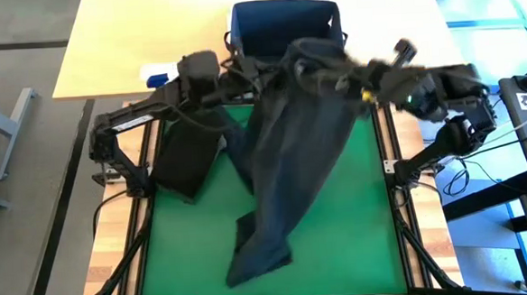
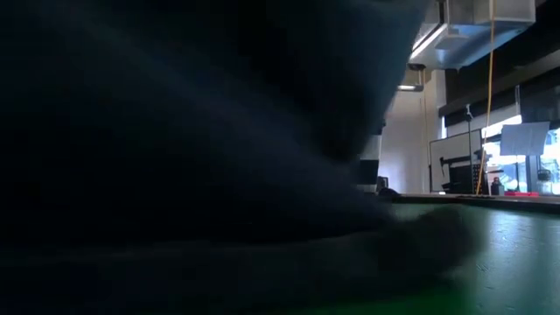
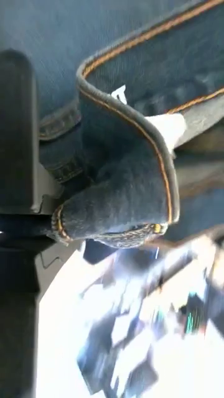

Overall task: Fold Laundry from Bin
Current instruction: Fold the blue pants

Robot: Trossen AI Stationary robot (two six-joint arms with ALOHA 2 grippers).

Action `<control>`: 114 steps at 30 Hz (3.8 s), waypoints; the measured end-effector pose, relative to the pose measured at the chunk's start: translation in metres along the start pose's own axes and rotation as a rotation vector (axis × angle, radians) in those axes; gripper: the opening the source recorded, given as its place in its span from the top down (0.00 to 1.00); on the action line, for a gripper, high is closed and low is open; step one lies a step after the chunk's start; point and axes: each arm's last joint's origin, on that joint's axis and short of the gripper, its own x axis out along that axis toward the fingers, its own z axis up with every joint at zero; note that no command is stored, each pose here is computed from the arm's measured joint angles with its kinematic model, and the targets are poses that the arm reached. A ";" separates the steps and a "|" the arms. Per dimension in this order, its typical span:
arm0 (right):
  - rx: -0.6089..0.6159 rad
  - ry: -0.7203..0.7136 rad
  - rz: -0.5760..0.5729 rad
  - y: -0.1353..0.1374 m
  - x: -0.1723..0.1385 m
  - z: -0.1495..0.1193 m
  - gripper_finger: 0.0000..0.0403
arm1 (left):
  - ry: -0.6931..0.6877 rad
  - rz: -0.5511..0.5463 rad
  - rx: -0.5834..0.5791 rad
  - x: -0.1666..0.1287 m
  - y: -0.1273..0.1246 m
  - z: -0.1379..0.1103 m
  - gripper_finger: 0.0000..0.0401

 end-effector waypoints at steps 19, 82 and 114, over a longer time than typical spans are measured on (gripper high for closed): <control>0.056 -0.794 -0.182 -0.066 -0.059 0.060 0.97 | -0.920 -0.284 -0.084 -0.042 0.034 0.087 0.95; -0.003 -0.091 0.725 0.066 -0.045 0.002 0.98 | 0.010 -0.161 -0.150 -0.049 -0.082 0.034 0.95; 0.664 0.580 0.155 0.081 0.198 -0.211 0.96 | 0.403 -0.224 -0.579 0.085 -0.006 -0.294 0.95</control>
